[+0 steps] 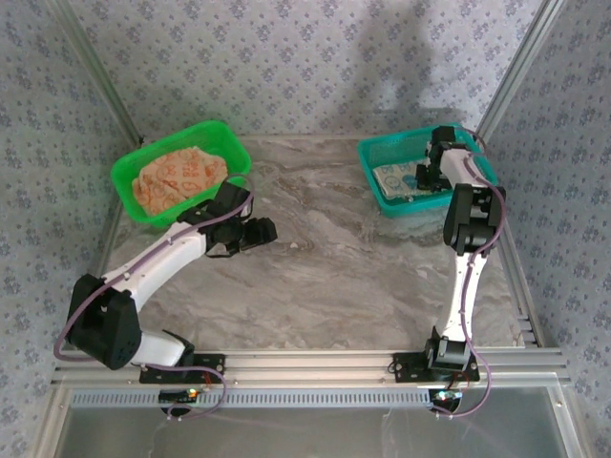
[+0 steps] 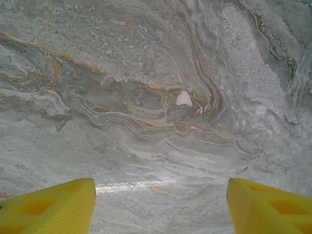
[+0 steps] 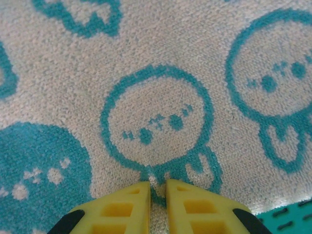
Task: Fold and stack the towels
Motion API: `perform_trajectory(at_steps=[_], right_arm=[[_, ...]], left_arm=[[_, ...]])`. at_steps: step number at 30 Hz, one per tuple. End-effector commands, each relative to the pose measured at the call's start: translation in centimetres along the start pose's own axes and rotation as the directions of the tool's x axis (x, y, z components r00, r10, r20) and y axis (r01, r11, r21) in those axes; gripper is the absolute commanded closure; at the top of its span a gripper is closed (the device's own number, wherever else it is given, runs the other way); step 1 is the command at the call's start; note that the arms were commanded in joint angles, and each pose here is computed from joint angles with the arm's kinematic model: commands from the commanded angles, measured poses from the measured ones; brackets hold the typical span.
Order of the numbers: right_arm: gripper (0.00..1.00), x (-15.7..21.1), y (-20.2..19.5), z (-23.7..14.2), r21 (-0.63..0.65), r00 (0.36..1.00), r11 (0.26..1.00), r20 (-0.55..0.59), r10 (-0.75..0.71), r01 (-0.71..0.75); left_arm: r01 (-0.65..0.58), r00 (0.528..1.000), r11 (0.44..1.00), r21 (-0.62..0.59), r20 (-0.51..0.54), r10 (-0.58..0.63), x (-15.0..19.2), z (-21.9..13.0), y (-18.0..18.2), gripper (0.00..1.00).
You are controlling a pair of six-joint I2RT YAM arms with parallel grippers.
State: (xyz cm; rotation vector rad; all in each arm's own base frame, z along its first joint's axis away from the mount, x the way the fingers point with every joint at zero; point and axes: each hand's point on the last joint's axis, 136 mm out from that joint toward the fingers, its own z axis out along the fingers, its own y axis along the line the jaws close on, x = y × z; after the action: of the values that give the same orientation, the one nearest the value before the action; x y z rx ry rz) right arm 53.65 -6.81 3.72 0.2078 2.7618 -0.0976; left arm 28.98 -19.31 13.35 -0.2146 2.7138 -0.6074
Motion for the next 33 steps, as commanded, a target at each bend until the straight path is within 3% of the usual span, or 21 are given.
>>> perform_trajectory(at_steps=[1, 12, 15, 21, 28, 33], right_arm=[[0.83, -0.7, -1.9, 1.0, 0.055, 0.999, 0.998, 0.012, 0.042, -0.042], [0.75, -3.5, -3.8, 0.6, 0.123, 0.993, 0.987, 0.076, 0.095, -0.104], [0.75, -3.8, -3.4, -0.7, 0.108, 0.989, 0.987, 0.105, 0.107, -0.118], [0.71, -5.9, -1.7, -6.1, 0.037, 0.956, 0.990, 0.269, 0.120, -0.135], [0.49, -5.5, 3.6, -12.9, -0.123, 0.898, 0.987, 0.416, 0.143, -0.100], [0.07, -3.8, 8.0, -16.5, -0.177, 0.880, 0.984, 0.465, 0.099, -0.016]], left_arm=[[0.003, 1.000, 1.000, -0.024, -0.001, -0.003, -0.1, -0.5, -0.2, 0.29], [0.006, 1.000, 0.999, -0.042, -0.005, -0.006, 0.0, -0.3, -0.3, 0.29], [-0.001, 1.000, 0.999, -0.046, 0.002, 0.001, -0.2, -0.6, -0.4, 0.28], [-0.011, 0.999, 0.994, -0.105, 0.039, 0.015, -2.2, -1.6, 0.8, 0.20], [0.051, 0.990, 0.978, -0.204, 0.141, -0.022, -7.4, -3.9, 4.8, 0.03], [0.128, 0.972, 0.960, -0.249, 0.224, -0.072, -11.8, -5.6, 8.6, 0.00]])
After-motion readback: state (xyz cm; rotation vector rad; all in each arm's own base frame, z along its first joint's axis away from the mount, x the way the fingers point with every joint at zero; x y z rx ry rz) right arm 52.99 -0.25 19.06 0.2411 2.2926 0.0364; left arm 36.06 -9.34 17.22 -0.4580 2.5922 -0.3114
